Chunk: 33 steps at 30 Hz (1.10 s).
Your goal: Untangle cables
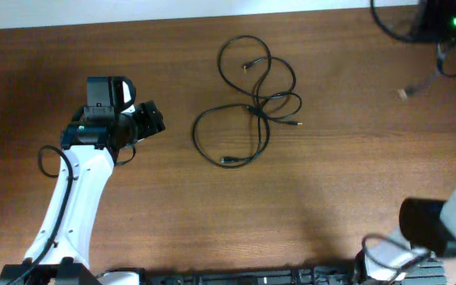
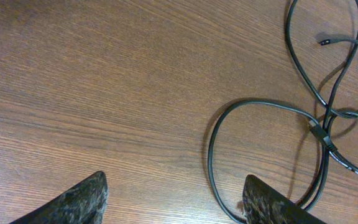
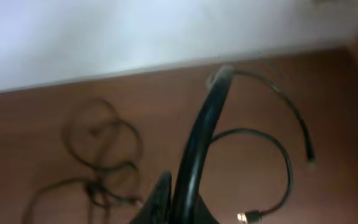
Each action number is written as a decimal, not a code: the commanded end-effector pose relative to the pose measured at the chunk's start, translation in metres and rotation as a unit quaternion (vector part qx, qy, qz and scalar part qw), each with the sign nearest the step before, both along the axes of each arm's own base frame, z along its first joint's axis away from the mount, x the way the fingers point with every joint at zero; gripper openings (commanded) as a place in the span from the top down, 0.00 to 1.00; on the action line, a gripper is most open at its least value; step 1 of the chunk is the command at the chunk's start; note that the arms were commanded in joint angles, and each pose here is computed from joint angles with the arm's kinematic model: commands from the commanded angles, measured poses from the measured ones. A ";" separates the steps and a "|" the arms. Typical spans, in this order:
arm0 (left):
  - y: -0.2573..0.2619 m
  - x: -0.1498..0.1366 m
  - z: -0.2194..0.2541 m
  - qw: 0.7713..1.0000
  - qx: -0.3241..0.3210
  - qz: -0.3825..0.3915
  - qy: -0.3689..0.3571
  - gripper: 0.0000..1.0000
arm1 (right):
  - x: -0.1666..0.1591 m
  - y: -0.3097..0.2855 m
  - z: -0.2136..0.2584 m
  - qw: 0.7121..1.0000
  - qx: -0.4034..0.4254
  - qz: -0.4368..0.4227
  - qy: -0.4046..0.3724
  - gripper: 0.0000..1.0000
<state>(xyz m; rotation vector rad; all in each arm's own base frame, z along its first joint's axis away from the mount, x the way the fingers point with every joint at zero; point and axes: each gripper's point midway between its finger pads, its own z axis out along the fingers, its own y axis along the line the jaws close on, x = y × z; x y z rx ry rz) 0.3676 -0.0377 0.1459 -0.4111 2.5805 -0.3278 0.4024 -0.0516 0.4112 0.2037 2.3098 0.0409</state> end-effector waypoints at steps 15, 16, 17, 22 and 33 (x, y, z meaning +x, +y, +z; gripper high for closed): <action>-0.001 -0.001 -0.002 1.000 -0.002 -0.001 0.005 0.30 | 0.007 0.120 -0.279 0.917 0.215 0.107 0.319 0.25; -0.001 -0.001 -0.002 1.000 -0.002 -0.001 0.005 0.30 | 0.008 0.132 -0.296 0.916 0.221 0.099 0.320 0.26; -0.001 -0.001 -0.002 1.000 -0.002 -0.001 0.005 0.30 | 0.010 0.143 -0.312 0.916 0.227 0.093 0.317 0.27; 0.000 -0.006 -0.006 1.000 -0.001 -0.001 0.018 0.30 | 0.025 0.169 -0.372 0.940 0.219 0.031 0.261 0.34; 0.000 -0.009 -0.007 1.000 -0.001 -0.001 0.023 0.30 | 0.035 0.218 -0.149 0.928 0.199 0.310 0.062 0.96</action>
